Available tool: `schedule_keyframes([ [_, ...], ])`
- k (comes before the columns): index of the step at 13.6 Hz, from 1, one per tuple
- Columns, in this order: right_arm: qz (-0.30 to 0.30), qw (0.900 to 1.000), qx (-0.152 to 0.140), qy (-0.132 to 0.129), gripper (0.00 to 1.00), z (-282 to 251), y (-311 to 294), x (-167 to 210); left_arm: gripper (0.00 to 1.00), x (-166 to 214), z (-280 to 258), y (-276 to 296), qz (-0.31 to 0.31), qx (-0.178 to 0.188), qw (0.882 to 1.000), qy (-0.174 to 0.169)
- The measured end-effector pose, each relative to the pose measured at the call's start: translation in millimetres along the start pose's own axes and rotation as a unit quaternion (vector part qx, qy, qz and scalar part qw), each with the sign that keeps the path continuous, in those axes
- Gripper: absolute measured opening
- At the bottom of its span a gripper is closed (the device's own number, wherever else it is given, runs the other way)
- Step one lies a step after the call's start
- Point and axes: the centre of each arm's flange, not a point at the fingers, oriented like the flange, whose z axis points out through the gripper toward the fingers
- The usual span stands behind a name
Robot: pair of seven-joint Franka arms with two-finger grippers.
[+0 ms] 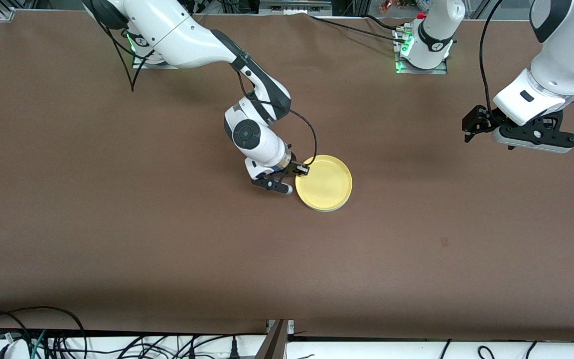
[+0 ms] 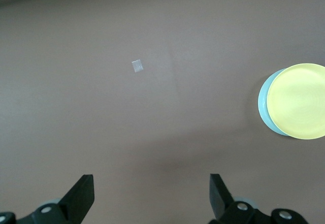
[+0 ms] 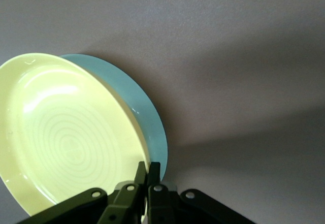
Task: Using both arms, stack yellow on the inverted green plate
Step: 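Carry the yellow plate onto the inverted green plate with the right gripper, then open the right gripper to release the yellow plate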
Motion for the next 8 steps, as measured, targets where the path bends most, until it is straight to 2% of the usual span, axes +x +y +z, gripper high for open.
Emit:
schedule_keyframes([
  [5,0.001,1.000,0.000,0.000,0.03,0.1,-0.3,-0.3,1.00,0.0,0.0,0.0,0.000,0.000,1.000,0.000],
  [6,0.003,1.000,0.000,0.000,0.08,0.2,-0.2,-0.3,1.00,0.0,0.0,0.0,0.000,0.000,1.000,0.000],
  [8,0.005,1.000,-0.002,0.007,0.27,-1.5,2.6,6.3,1.00,0.0,0.0,0.0,0.000,0.000,1.000,0.000],
])
